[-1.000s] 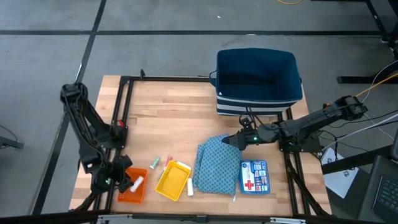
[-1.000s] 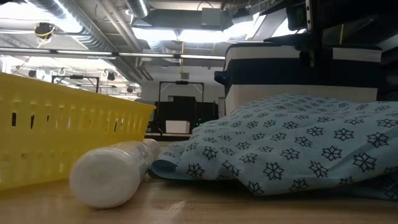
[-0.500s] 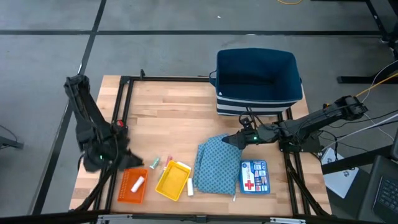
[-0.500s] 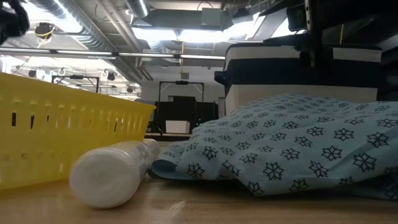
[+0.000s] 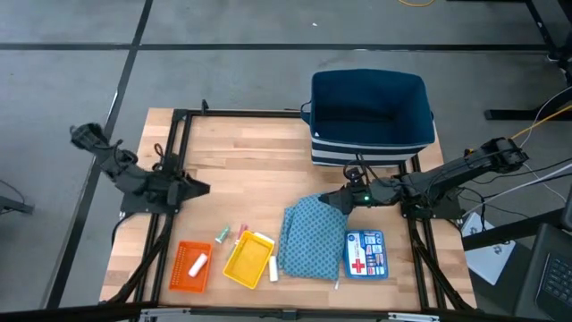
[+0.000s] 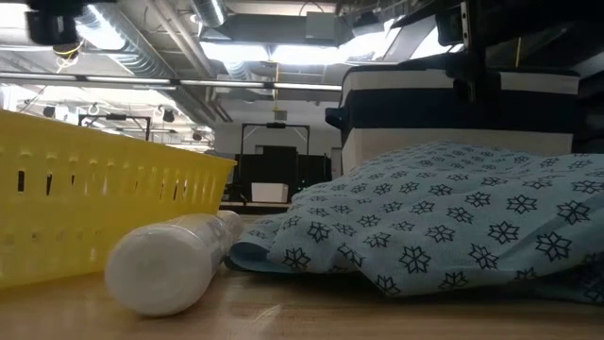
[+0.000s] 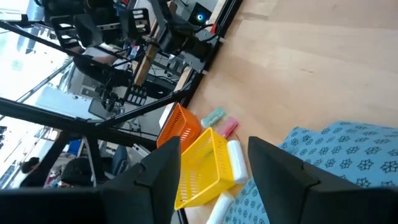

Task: Pick & Place Medicine items
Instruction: Put the top white rolled gauze into the orange bin

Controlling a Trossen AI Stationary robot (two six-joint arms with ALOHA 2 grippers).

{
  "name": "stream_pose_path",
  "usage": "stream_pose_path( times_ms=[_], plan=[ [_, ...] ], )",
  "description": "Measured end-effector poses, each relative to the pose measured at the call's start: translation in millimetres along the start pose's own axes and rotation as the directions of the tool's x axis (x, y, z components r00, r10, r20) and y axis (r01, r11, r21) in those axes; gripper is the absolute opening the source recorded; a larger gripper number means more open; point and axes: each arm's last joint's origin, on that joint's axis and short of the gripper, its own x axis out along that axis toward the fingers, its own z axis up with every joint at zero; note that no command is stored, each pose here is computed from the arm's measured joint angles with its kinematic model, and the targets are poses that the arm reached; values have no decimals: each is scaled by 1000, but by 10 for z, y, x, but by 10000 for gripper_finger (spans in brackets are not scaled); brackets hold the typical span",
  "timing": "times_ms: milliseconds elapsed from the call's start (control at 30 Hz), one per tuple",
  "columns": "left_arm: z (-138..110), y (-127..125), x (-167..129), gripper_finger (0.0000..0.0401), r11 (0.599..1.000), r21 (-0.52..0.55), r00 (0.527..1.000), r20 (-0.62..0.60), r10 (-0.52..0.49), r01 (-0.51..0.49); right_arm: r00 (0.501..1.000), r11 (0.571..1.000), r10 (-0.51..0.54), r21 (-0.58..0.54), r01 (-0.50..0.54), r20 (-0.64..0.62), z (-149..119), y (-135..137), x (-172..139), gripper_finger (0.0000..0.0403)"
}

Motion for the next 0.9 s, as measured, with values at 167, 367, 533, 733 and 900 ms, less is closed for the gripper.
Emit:
stream_pose_path(
  times_ms=[167,367,533,733,900],
  plan=[
    [99,-85,222,195,998,67,998,-71,4,1,1000,1000,-6,-22,6,13,18,-7,5,189],
    [175,-50,685,196,982,176,950,-292,113,-63,999,1000,-16,-24,16,31,62,-26,18,189],
    [252,156,1039,196,942,298,848,-449,281,-155,999,999,-15,-28,16,29,71,-29,20,189],
    [397,325,1432,194,879,445,782,-481,396,-172,999,999,-17,-39,18,28,69,-31,20,189],
    [476,324,1694,193,810,578,725,-516,457,-100,999,999,-17,-43,18,27,69,-32,20,189]
  ],
)
